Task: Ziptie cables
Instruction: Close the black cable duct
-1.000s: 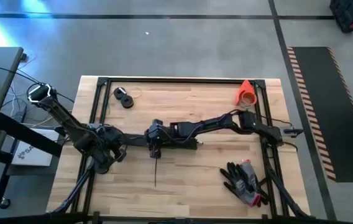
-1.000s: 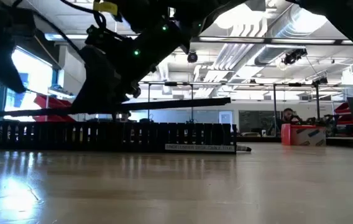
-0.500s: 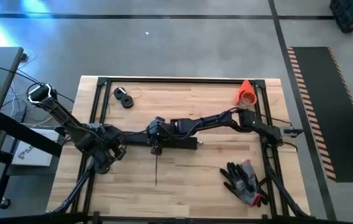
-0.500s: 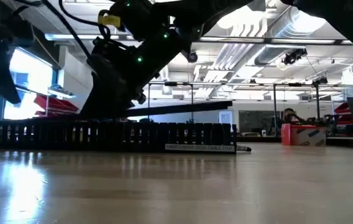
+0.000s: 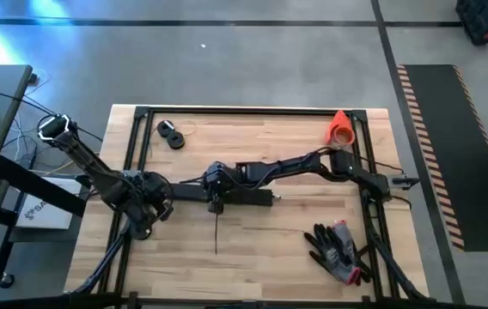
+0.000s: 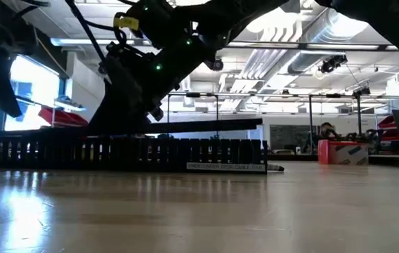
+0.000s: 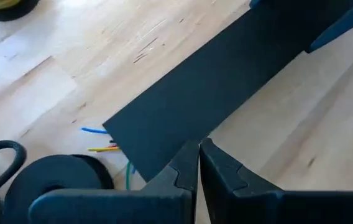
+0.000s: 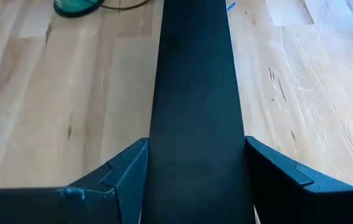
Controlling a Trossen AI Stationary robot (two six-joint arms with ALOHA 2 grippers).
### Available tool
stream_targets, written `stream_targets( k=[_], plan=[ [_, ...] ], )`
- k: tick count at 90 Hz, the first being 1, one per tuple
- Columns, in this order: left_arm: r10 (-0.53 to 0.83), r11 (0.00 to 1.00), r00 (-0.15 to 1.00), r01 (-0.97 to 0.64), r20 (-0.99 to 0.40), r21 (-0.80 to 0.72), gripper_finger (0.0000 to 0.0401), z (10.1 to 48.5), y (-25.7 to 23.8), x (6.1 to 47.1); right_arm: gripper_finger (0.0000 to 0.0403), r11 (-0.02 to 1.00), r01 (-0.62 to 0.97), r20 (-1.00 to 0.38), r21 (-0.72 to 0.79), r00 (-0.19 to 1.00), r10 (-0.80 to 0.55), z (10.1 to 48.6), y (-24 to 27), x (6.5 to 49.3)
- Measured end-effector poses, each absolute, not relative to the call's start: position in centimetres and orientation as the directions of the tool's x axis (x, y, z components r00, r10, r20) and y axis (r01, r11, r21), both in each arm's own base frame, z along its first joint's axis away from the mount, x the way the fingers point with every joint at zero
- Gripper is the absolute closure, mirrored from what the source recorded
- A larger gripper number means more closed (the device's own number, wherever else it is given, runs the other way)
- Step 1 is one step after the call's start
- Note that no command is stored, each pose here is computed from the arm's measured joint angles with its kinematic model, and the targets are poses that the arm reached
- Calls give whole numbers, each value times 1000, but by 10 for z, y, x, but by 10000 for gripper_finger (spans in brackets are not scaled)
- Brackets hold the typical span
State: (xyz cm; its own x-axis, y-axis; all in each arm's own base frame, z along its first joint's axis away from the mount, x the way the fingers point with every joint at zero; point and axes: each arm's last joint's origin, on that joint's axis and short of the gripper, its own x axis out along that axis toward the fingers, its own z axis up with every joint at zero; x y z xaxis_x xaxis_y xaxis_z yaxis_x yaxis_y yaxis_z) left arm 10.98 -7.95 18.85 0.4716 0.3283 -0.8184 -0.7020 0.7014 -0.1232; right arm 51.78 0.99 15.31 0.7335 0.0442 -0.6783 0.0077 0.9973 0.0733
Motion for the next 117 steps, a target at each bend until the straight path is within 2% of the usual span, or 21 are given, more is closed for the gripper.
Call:
stream_targets(
  k=[34,49,59,73,89,111,117],
  plan=[
    [339,662,478,-734,-810,-156,401,169,-76,107,197,998,0,-685,69,727,47,153,10,517],
    [351,603,524,-761,-776,-241,401,180,-77,109,197,998,0,-684,69,728,47,153,10,517],
    [387,580,516,-780,-764,-233,401,180,-73,106,197,998,0,-684,69,728,47,153,10,517],
    [374,565,496,-792,-784,-231,401,159,-70,105,197,998,-1,-684,66,728,46,153,10,517],
    [365,563,538,-778,-760,-280,401,140,-68,103,197,998,-2,-704,64,709,47,150,10,515],
    [322,576,471,-786,-821,-225,401,167,-70,104,197,998,-4,-696,60,716,45,151,10,516],
    [325,578,497,-778,-804,-247,401,179,-71,108,197,998,-2,-696,59,717,43,151,10,516]
  ],
)
